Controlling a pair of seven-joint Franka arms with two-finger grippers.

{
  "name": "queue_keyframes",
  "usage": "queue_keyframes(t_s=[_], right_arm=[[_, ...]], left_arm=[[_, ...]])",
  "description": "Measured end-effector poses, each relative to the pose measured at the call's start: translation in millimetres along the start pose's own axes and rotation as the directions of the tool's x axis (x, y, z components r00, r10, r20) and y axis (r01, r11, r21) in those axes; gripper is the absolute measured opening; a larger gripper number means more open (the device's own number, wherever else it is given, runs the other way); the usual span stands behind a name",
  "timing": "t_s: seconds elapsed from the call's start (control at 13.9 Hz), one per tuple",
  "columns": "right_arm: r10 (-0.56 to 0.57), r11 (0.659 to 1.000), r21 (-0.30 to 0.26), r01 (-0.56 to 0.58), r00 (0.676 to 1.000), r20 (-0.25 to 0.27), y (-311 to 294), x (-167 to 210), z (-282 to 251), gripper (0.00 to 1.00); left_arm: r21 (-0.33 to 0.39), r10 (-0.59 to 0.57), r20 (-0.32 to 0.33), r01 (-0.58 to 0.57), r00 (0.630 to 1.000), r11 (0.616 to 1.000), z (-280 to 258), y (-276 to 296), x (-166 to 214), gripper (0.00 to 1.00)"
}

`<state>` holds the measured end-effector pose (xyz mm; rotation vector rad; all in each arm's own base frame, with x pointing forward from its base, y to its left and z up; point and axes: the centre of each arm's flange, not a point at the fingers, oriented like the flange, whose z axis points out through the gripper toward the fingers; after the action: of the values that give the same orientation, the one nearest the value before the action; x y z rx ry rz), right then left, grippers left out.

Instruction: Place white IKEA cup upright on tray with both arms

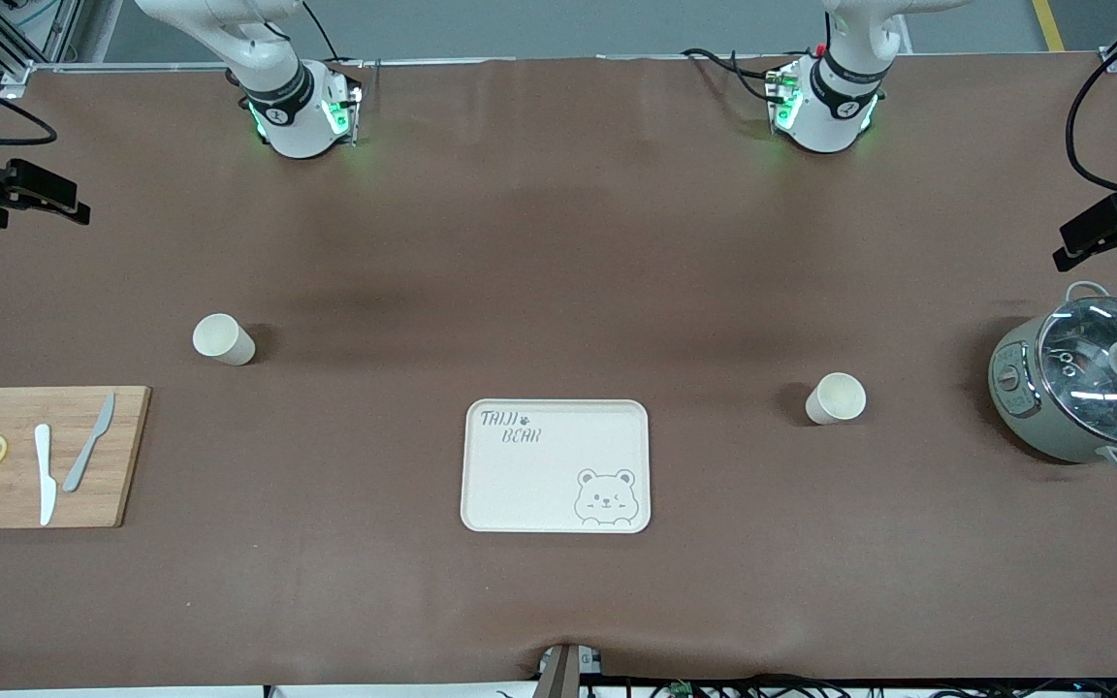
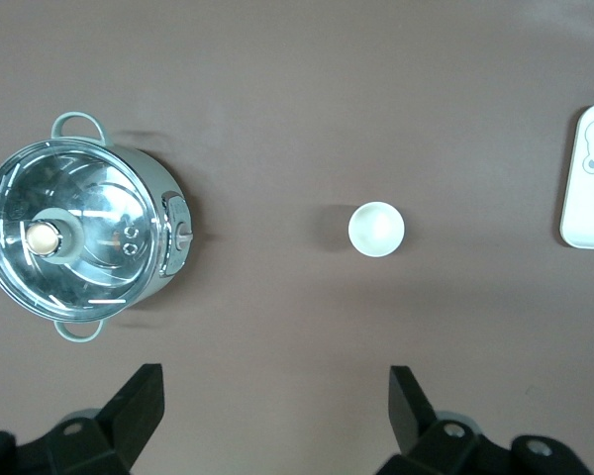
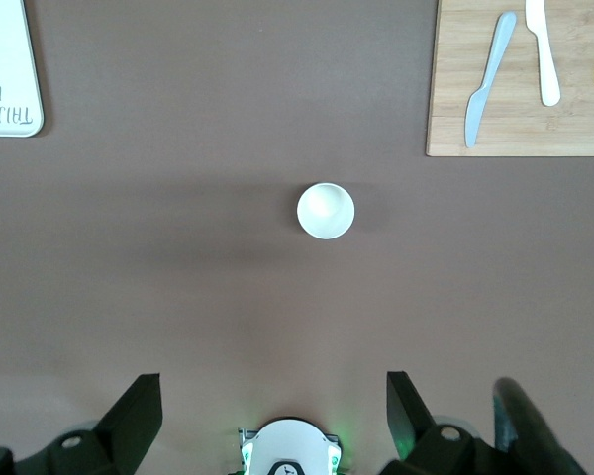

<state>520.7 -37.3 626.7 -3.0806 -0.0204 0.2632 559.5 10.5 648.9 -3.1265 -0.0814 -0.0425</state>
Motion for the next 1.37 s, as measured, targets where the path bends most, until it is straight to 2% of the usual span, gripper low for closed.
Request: queue_keyframes(t_s=[0.72,1.01,1.15,1.37], right_arm=[[0.001,1.0,0.004,-0.001,1.0,0.005,0.5,-0.6,0.6,1.0],[0.008,1.0,0.009,-0.008,1.0,0.005,4.0,-0.8,0.6,1.0],[0.013,0.999,0.03,-0.013,1.0,0.012,6.3,3.3,4.9,1.0],[0.033,0.998,0.049,-0.034,0.999,0.027,17.2,16.4,14.6,1.0]], left_arm=[[-0.001,0.013,0.042,-0.013,0.999,1.0,20.4,7.0,7.0,1.0],[-0.004,0.042,0.08,-0.041,0.996,0.999,41.9,24.3,15.1,1.0],[-0.005,0.054,0.106,-0.054,0.993,0.999,55.7,32.4,18.3,1.0],[-0.007,0.055,0.14,-0.054,0.989,0.999,97.6,33.2,29.8,1.0]])
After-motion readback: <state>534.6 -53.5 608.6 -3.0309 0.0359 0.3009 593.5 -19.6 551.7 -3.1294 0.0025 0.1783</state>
